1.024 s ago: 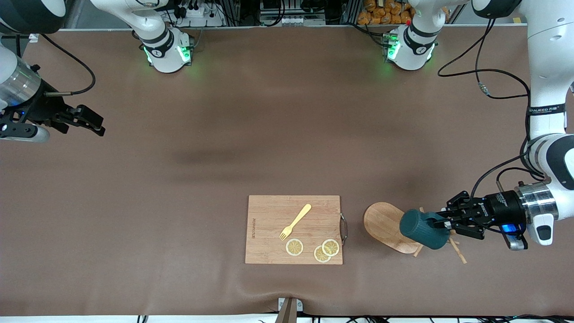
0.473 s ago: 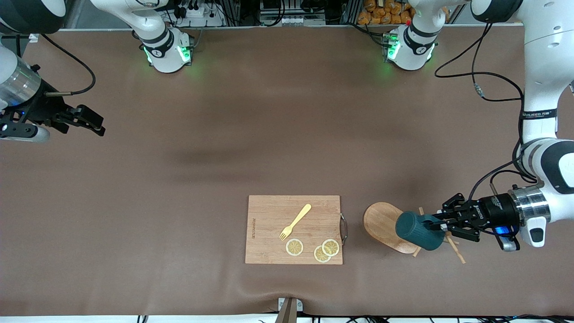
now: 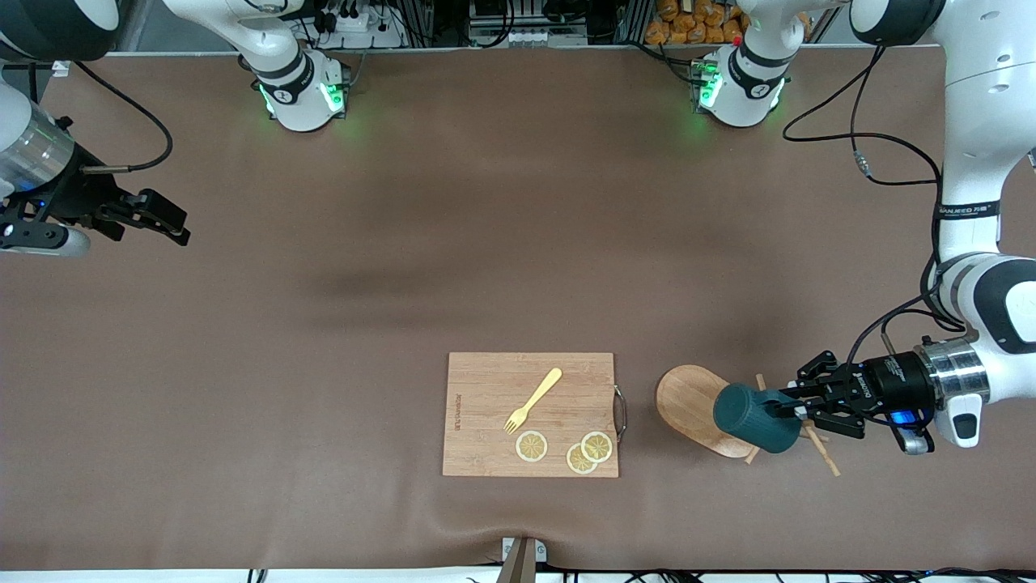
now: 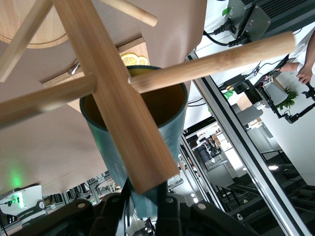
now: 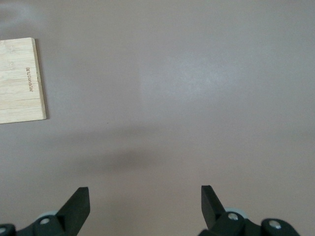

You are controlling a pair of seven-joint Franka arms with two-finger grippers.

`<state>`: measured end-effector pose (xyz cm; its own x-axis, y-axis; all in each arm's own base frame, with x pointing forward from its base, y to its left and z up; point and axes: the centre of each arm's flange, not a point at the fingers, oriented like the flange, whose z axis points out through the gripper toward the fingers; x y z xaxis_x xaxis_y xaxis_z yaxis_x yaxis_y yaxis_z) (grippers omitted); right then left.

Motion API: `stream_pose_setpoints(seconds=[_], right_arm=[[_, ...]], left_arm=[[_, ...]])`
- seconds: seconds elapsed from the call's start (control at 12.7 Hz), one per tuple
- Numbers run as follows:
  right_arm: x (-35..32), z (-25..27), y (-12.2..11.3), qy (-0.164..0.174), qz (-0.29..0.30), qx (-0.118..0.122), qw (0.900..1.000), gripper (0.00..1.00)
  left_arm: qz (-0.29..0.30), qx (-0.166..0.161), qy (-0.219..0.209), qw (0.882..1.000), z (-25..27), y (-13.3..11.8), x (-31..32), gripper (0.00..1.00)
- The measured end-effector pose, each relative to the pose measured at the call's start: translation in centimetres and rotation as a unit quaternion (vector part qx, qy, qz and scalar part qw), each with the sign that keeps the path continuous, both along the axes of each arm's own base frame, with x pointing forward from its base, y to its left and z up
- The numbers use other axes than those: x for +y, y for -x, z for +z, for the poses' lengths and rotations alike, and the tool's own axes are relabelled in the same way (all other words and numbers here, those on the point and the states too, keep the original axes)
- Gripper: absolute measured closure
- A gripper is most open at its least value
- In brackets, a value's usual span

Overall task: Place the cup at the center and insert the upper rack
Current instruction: 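Lower the mug handle onto the wooden peg with the left gripper, then open the left gripper and pull it back from the mug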

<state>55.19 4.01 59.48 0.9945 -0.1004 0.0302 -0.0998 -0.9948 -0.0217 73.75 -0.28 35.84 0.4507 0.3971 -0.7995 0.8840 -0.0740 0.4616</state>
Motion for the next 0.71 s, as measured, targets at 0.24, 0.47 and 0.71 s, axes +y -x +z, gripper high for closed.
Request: stream_pose_setpoints(seconds=[0.24,0.47,0.71], right_arm=[[0.0,0.0,0.0,0.000,0.000,0.000,1.000,0.00],[0.0,0.0,0.0,0.000,0.000,0.000,1.000,0.00],[0.0,0.0,0.0,0.000,0.000,0.000,1.000,0.00]], left_arm=[[0.001,0.000,0.001,1.000,0.0,0.0,0.0,0.49],[-0.009,-0.009,0.005,1.000,1.5,-0.1,0.0,0.15],[-0.036,-0.030,-0.035,0.998,5.5,0.6,-1.0,0.00]])
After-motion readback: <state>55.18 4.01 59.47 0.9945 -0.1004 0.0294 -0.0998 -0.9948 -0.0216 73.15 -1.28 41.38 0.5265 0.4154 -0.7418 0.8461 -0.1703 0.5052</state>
